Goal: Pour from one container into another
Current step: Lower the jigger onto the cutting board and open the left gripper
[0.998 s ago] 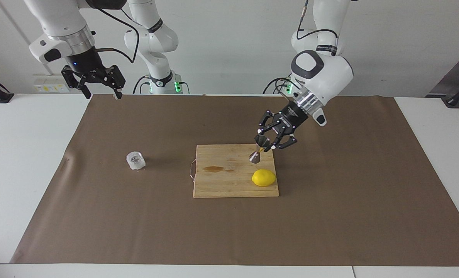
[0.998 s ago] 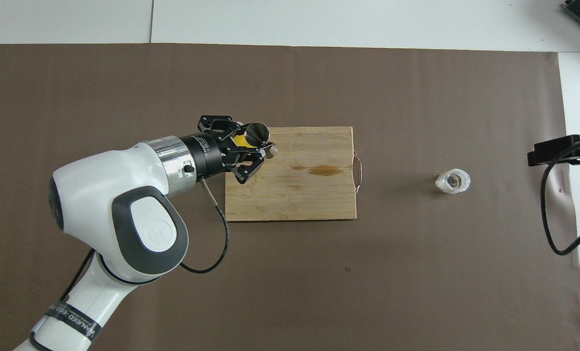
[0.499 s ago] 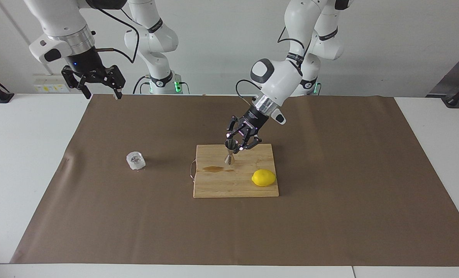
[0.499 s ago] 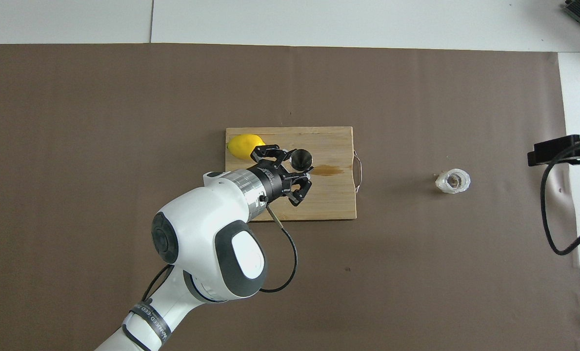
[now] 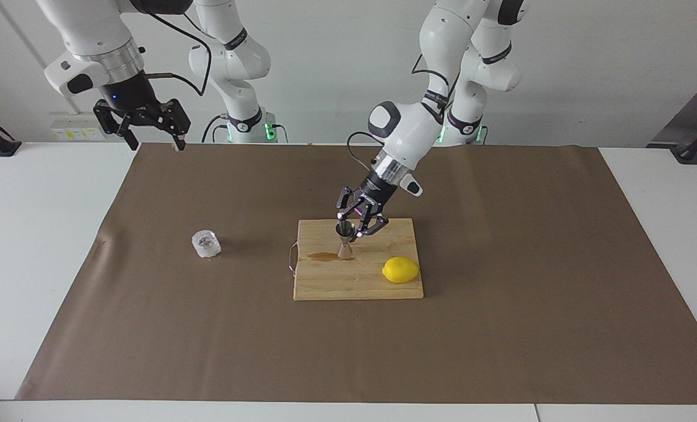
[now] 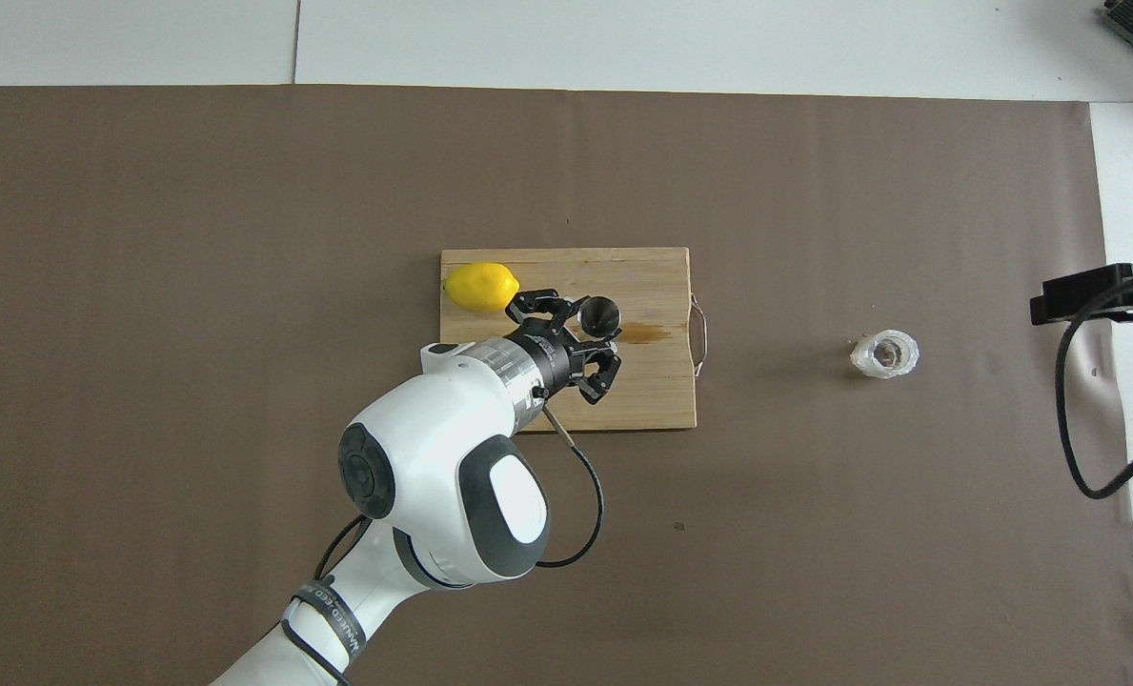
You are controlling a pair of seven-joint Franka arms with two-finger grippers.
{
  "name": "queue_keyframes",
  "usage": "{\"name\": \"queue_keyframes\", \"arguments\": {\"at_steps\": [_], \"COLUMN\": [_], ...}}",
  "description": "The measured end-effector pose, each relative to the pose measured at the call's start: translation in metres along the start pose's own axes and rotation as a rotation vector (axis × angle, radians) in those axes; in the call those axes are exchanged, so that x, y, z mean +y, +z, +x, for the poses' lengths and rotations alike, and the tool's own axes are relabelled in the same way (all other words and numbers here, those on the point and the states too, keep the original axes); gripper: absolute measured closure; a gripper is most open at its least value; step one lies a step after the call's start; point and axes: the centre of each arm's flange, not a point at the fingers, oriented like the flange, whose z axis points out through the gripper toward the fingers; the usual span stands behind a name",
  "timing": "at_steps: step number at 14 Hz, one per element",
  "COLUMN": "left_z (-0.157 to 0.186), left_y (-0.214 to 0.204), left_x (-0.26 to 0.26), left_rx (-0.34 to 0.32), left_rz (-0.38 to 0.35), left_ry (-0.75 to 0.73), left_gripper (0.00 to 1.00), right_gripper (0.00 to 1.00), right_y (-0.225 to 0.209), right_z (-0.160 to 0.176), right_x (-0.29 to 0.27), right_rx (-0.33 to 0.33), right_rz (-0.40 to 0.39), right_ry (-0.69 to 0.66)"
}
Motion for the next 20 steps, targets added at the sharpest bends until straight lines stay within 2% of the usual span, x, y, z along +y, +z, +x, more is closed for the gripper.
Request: {"name": "queue_keyframes", "arguments": {"at_steps": [3, 5, 7, 8, 9, 11, 12, 14, 17, 18, 20], "left_z": [0.008, 0.011, 0.011, 0.011, 0.011, 0.005, 0.000, -0.020, -0.045, -0.051, -0.058], "left_y": [0.009, 0.012, 0.012, 0.012, 0.012, 0.010, 0.008, -0.007, -0.042, -0.053, -0.075], "left_x": [-0.003, -0.003, -0.003, -0.003, -0.003, -0.002, -0.001, 0.001, 0.023, 0.037, 0.067], "left_rx": [0.009, 0.009, 0.007, 0.007, 0.006, -0.005, -0.017, -0.056, -0.093, -0.086, -0.005], "left_rz": [-0.024, -0.031, -0.035, -0.036, -0.036, -0.038, -0.040, -0.036, 0.022, 0.053, 0.121], "left_ry": [-0.004, -0.021, -0.030, -0.031, -0.031, -0.031, -0.029, -0.009, 0.083, 0.144, 0.310], "left_gripper": [0.50, 0.46, 0.33, 0.33, 0.29, 0.07, 0.00, 0.00, 0.00, 0.00, 0.00], "right_gripper": [0.00, 0.00, 0.00, 0.00, 0.00, 0.00, 0.00, 0.00, 0.00, 0.00, 0.00], "right_y": [0.000, 0.000, 0.000, 0.000, 0.000, 0.001, 0.003, 0.009, 0.026, 0.033, 0.048], "right_z": [0.000, 0.000, 0.000, 0.000, 0.000, 0.000, 0.000, 0.001, 0.004, 0.005, 0.008], "right_x": [0.000, 0.000, 0.000, 0.000, 0.000, -0.001, -0.001, -0.004, -0.006, -0.006, -0.006], "right_rx": [0.000, 0.000, 0.000, 0.000, 0.000, -0.002, -0.003, -0.009, -0.013, -0.009, 0.008], "right_rz": [0.000, 0.000, 0.000, 0.000, 0.000, 0.000, 0.000, 0.000, 0.001, 0.001, -0.001], "right_ry": [0.000, 0.000, 0.000, 0.000, 0.000, -0.001, -0.002, -0.020, -0.136, -0.179, -0.293]}}
